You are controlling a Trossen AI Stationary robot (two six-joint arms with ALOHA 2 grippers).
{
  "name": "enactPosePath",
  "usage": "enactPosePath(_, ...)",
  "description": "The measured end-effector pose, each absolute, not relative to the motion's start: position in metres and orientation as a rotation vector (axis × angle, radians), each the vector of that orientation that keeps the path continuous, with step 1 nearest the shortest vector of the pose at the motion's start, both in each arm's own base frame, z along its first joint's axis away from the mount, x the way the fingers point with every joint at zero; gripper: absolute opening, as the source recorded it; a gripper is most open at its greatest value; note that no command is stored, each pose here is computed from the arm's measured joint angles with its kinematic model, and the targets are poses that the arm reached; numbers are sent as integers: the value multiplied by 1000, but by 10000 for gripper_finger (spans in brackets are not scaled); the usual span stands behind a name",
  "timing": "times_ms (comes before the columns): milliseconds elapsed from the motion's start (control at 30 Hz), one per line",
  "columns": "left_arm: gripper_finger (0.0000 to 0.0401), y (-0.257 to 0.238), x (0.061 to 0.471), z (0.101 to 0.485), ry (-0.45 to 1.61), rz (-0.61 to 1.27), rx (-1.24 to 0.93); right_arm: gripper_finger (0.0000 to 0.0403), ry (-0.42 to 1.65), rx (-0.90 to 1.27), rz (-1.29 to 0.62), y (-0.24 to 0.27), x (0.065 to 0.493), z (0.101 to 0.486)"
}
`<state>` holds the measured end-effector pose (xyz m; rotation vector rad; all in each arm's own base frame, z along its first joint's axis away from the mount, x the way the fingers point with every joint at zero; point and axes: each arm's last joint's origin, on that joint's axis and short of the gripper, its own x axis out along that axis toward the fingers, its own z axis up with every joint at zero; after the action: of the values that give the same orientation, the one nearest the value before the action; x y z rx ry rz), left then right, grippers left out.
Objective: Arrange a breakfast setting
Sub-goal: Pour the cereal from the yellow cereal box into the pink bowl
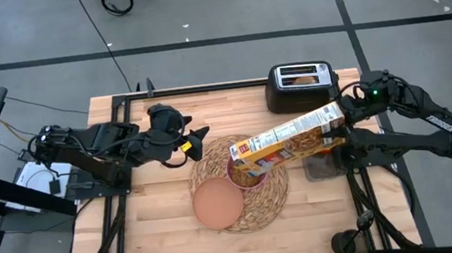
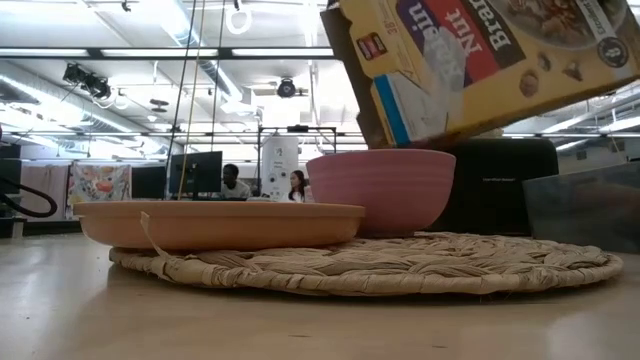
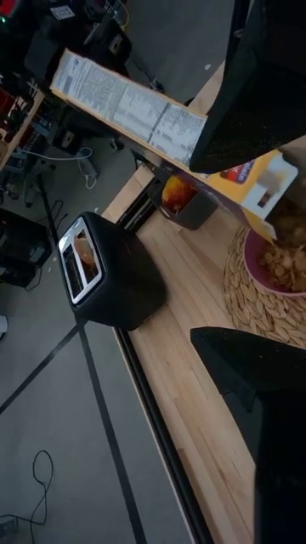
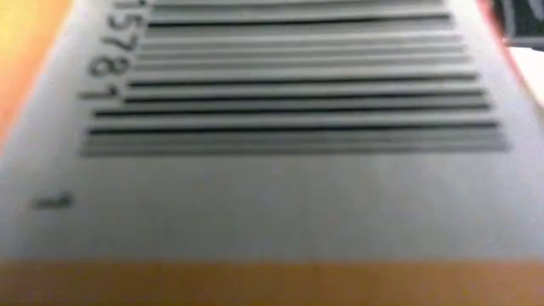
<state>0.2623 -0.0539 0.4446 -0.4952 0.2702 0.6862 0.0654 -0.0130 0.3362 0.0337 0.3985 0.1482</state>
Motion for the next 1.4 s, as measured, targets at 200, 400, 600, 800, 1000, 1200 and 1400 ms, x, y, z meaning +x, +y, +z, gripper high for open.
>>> enactPosePath(200,315,-54,262,445,271,686,-495,241,388,29,134,-9,56,336)
enactPosePath(400,315,-54,262,445,272,687,-494,241,382,39,102,-6,48,335)
enactPosePath(600,315,-54,262,444,273,687,-493,241,363,57,88,-2,38,336)
enactPosePath(800,315,-54,262,444,282,673,-499,241,323,74,68,2,29,340)
enactPosePath(1000,315,-55,264,446,260,664,-511,241,311,93,76,3,26,341)
enactPosePath(1200,315,-56,268,457,180,615,-495,241,300,107,103,4,26,342)
enactPosePath(1400,315,-55,265,478,53,554,-466,241,264,87,87,6,20,352)
